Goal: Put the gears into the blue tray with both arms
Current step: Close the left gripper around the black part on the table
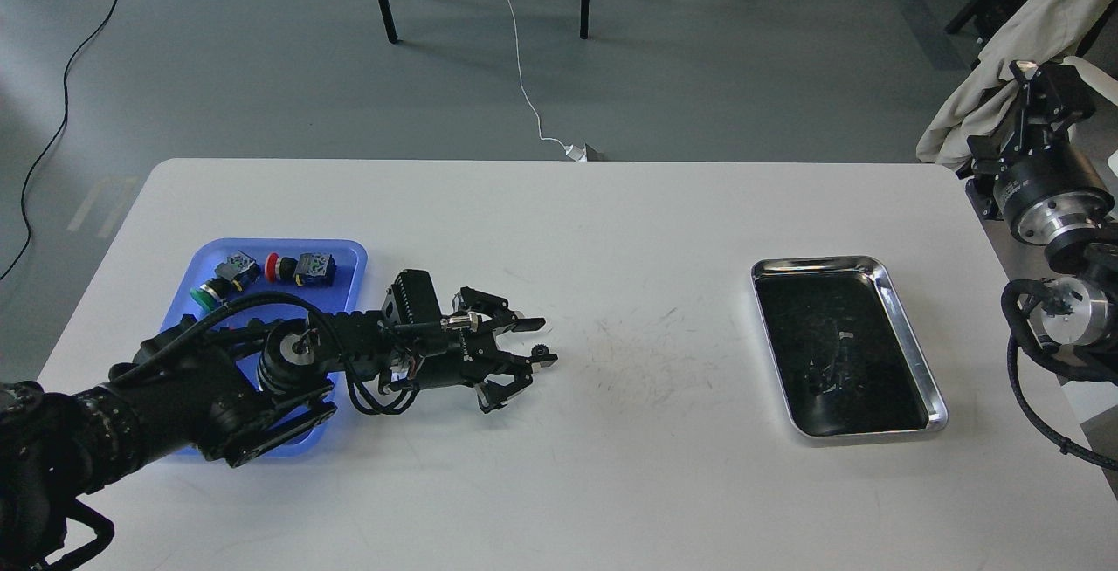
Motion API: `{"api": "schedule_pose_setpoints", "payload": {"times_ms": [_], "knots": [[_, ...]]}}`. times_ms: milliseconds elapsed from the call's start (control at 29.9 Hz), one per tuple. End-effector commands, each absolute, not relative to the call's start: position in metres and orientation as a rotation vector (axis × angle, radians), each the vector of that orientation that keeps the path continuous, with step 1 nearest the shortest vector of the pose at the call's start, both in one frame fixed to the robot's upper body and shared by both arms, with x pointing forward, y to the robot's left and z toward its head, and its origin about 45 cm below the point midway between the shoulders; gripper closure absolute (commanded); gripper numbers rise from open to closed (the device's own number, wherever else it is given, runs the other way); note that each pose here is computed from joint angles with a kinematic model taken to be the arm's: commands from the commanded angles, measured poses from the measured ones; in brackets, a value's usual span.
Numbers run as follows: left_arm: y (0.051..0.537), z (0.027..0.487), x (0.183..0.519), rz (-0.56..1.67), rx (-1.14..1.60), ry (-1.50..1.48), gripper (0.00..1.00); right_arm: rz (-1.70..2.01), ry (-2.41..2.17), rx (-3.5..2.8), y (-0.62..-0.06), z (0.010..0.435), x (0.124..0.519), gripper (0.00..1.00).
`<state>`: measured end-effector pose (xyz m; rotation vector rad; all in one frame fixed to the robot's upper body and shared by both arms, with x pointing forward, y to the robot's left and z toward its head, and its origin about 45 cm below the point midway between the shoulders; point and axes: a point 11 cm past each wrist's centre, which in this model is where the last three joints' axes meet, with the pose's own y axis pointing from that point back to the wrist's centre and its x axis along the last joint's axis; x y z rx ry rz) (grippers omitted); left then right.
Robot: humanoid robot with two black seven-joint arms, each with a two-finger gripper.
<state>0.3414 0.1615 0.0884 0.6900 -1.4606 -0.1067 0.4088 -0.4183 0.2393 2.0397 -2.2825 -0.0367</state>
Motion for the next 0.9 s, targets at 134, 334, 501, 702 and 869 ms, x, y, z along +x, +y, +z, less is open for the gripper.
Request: {"api": "schedule_pose_setpoints", "payload": {"times_ms": [134, 334, 501, 702, 869], "knots": [[0.1614, 0.0846, 0.3373, -0.109, 0.687, -1.45, 0.57, -0.037, -2.281, 2.035, -0.4191, 0.2378, 0.4086, 0.01], [0.1628, 0.0807, 0.3338, -0.11, 0.69, -1.439, 0.57, -0.04, -2.277, 2.027, -0.4203, 0.2348, 0.4073, 0.01], [0.1621, 0.0804, 0.3334, -0.109, 0.688, -1.438, 0.63, -0.04, -2.277, 2.027, -0.4203, 0.2348, 0.4073, 0.01], [0.1606, 0.0804, 0.3331, -0.109, 0.685, -1.438, 0.66, -0.041, -2.277, 2.024, -0.4213, 0.2338, 0.4063, 0.01], [0.1559, 0.0786, 0.3318, -0.111, 0.678, -1.436, 0.68, -0.041, -2.275, 2.026, -0.4206, 0.2335, 0.4065, 0.01]]}}
